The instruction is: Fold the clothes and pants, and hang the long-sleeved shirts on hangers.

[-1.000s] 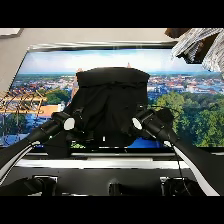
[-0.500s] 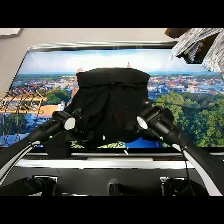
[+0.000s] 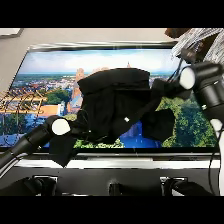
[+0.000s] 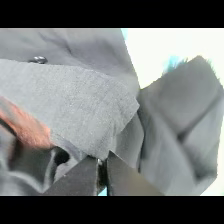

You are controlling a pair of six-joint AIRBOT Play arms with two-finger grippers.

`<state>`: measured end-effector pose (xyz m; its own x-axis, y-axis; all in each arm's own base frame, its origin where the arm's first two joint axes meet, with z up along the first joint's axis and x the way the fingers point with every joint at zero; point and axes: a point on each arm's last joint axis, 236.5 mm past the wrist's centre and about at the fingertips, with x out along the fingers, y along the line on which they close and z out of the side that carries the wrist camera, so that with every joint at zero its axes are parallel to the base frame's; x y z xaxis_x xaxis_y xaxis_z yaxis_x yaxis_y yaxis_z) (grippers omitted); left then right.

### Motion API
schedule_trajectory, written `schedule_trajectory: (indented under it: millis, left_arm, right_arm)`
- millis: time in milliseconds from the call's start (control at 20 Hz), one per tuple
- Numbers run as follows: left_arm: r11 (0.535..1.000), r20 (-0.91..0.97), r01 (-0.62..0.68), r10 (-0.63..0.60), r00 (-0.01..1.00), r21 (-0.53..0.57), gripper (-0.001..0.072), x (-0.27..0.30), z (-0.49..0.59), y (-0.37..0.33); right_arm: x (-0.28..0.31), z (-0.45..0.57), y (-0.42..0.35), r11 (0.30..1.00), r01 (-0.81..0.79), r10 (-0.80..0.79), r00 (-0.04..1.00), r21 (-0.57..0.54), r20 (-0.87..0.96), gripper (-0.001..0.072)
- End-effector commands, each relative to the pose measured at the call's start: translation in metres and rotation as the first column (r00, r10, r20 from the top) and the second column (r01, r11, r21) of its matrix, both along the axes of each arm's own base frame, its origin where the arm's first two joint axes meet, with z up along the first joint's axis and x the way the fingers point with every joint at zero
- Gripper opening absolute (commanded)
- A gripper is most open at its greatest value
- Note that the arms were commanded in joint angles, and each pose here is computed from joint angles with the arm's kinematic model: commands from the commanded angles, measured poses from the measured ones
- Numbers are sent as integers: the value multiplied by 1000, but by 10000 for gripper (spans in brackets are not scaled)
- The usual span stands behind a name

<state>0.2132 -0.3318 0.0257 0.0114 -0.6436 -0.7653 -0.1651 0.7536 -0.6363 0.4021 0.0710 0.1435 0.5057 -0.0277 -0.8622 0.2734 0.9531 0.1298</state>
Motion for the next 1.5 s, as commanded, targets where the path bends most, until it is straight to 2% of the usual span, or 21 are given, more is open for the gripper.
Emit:
schedule_trajectory:
  millis: [0,150,350,550,700,950,1000,1050,1100,1150,1200,1300,1450]
  left_arm:
    - [955,-48,-129,120,992,-268,16,-3,43,-69]
    - [934,-87,-134,112,990,-330,16,-20,47,-112]
    - [935,-101,-68,35,994,-348,16,-30,41,-167]
    - [943,-164,-64,10,986,-327,16,-34,8,-209]
    - [952,-239,-95,24,971,-290,16,-40,-26,-218]
    - [960,-111,-5,-27,993,-281,23,-15,-45,-208]
    - [959,-76,20,-43,996,-283,77,-6,-46,-203]
    - [958,-47,45,-61,997,-283,243,4,-46,-196]
    - [956,-15,76,-83,996,-282,375,14,-46,-189]
    - [952,31,119,-115,993,-280,408,25,-45,-179]
    - [949,85,162,-144,986,-270,409,38,-43,-167]
    - [954,210,218,-175,962,-206,410,75,-39,-134]
    - [956,410,284,-228,883,-79,415,131,-18,-79]
  right_arm:
    - [22,54,-19,998,-41,45,993,-39,107,27]
    - [34,70,-11,998,-54,55,988,-15,143,28]
    - [33,36,-4,995,-96,97,995,-22,20,29]
    - [44,-5,-3,991,-126,121,989,-53,-79,28]
    - [49,-48,-5,989,-130,117,980,-73,-162,28]
    - [40,-116,2,994,-104,92,964,-31,-249,29]
    - [38,-125,4,996,-91,83,963,-20,-255,40]
    - [37,-130,6,996,-86,80,962,-10,-259,105]
    - [36,-132,7,996,-86,82,961,-3,-264,206]
    - [34,-131,7,996,-85,81,960,-3,-269,287]
    - [31,-127,5,995,-96,90,958,-9,-271,381]
    - [20,-106,-6,991,-125,107,958,-55,-265,499]
    - [-7,-56,-48,978,-107,62,969,-179,-240,501]
